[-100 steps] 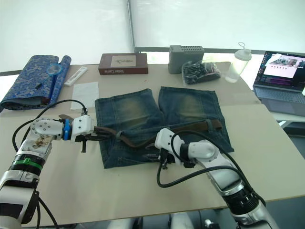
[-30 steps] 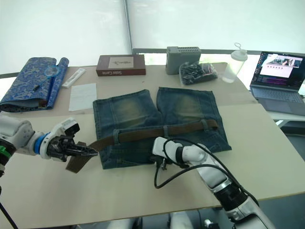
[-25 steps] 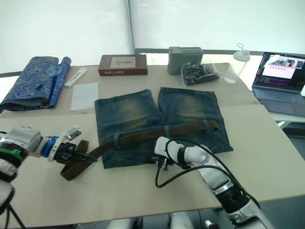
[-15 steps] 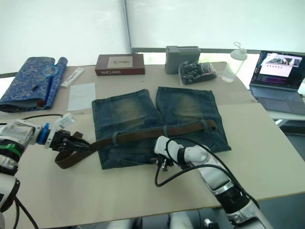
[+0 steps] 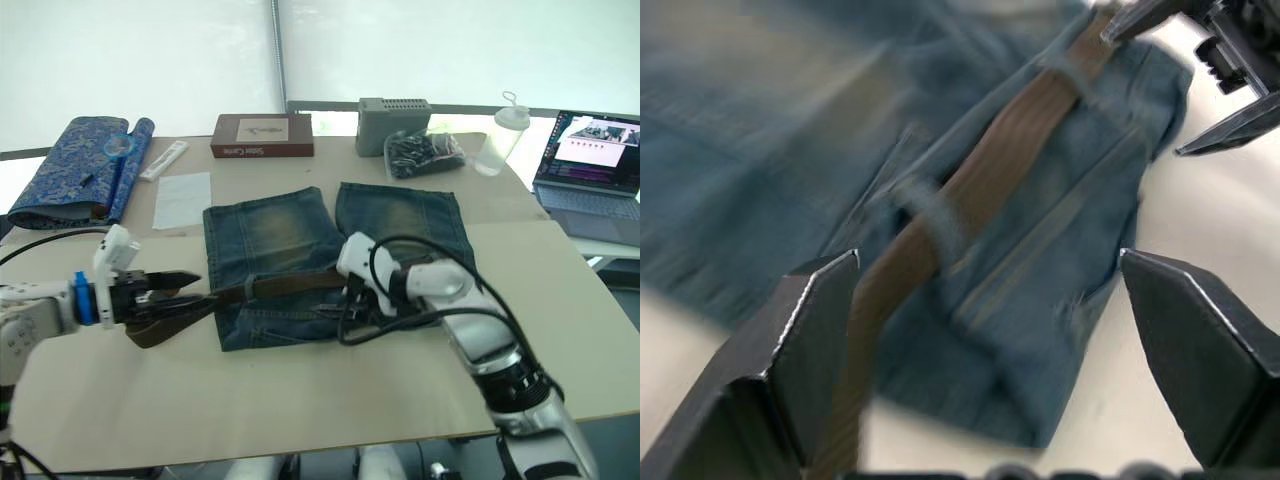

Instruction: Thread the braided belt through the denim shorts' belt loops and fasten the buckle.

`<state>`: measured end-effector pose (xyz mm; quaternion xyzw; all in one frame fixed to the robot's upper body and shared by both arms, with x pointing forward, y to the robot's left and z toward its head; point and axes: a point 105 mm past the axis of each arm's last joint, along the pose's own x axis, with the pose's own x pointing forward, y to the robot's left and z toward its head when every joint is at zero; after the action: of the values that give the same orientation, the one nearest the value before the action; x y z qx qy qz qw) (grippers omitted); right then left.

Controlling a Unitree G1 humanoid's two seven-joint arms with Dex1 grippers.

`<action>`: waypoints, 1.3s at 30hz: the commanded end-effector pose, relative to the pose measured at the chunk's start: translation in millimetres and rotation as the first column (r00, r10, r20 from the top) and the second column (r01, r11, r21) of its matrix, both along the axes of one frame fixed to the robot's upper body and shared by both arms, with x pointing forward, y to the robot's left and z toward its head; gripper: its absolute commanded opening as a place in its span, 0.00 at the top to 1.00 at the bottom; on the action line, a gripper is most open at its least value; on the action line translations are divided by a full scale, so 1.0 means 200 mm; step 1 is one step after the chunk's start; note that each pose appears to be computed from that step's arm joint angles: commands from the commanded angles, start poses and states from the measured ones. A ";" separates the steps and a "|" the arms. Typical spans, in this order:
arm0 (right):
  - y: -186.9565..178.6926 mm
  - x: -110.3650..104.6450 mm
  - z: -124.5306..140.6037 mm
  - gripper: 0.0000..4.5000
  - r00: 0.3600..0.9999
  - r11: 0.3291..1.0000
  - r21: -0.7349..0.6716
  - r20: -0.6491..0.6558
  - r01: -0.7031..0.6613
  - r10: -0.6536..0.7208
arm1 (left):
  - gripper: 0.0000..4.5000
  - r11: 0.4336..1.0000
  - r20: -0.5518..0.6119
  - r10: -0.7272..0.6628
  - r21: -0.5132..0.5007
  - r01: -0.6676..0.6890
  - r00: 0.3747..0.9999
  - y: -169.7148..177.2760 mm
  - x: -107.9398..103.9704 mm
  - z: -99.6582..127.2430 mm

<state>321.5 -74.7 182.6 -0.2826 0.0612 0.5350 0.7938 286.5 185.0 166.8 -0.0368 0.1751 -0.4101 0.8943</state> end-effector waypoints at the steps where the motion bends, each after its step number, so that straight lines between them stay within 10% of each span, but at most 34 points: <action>1: -0.14 0.14 0.09 0.01 0.988 0.984 -0.109 0.079 0.138 -0.130 | 0.00 0.994 -0.080 0.109 0.011 -0.109 0.991 -0.06 -0.06 -0.09; 6: -0.34 0.27 0.10 0.01 0.922 0.909 -0.154 0.051 0.387 -0.383 | 0.00 0.975 -0.193 0.220 0.013 -0.221 0.956 -0.11 -0.13 -0.27; 16: -0.80 0.38 0.04 0.01 0.667 0.649 -0.209 0.027 0.732 -0.744 | 0.00 0.998 -0.039 0.066 0.005 -0.066 0.997 -0.20 0.07 -0.08; 30: -0.94 0.37 -0.20 0.01 0.660 0.728 -0.367 -0.314 0.579 -0.683 | 0.00 0.974 -0.144 -0.016 0.220 0.048 0.989 -0.20 0.32 -0.36; 39: -0.86 0.37 -0.25 0.01 0.687 0.802 -0.377 -0.418 0.464 -0.594 | 0.00 0.977 -0.116 -0.021 0.208 0.045 0.993 -0.08 0.33 -0.29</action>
<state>395.3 -247.2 131.0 -0.1824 0.4146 0.3172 0.8332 352.1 155.1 107.2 0.0401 0.2613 -0.4181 0.8691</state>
